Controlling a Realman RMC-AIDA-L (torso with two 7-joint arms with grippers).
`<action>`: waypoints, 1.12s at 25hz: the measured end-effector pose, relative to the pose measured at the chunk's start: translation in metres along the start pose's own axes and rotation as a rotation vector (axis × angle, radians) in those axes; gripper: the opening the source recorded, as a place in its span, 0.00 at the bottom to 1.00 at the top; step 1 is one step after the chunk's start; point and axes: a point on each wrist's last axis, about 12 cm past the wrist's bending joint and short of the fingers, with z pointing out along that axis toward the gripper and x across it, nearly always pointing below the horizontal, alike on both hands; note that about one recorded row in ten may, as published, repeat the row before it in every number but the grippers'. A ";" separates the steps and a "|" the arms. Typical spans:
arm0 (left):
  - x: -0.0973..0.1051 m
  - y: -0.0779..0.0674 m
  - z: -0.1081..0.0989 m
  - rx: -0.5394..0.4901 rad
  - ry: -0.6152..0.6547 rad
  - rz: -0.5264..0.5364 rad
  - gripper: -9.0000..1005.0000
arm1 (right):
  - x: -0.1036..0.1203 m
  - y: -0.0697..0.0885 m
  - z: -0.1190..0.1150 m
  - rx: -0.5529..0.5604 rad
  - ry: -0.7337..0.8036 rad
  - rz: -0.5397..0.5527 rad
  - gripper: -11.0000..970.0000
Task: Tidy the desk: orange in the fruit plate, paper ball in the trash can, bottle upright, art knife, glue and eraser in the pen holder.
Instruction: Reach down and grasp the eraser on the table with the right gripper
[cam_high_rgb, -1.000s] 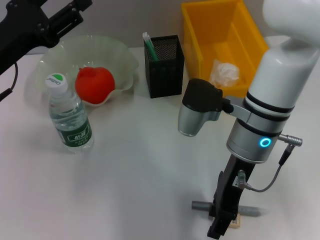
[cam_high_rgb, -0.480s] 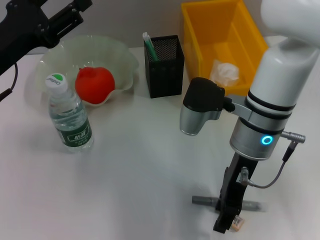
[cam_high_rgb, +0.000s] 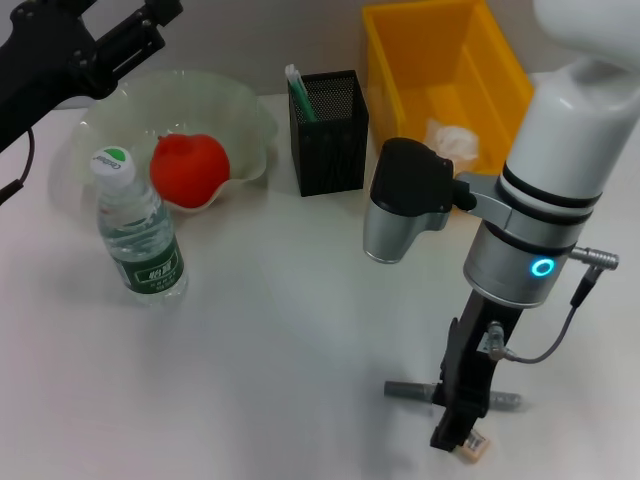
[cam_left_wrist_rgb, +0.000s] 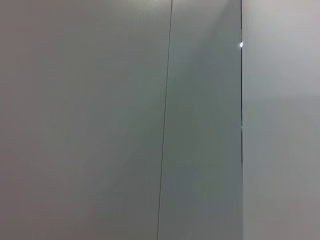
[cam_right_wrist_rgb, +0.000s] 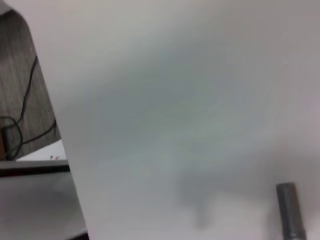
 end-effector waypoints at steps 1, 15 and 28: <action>0.000 0.000 0.000 0.000 0.000 0.000 0.72 | 0.000 0.000 -0.001 0.003 0.006 -0.004 0.55; 0.000 0.000 0.001 0.003 0.001 0.002 0.72 | -0.002 0.007 -0.001 0.009 0.091 -0.068 0.55; -0.001 0.000 0.003 0.007 0.002 0.006 0.72 | 0.002 0.011 0.000 -0.036 0.114 -0.022 0.55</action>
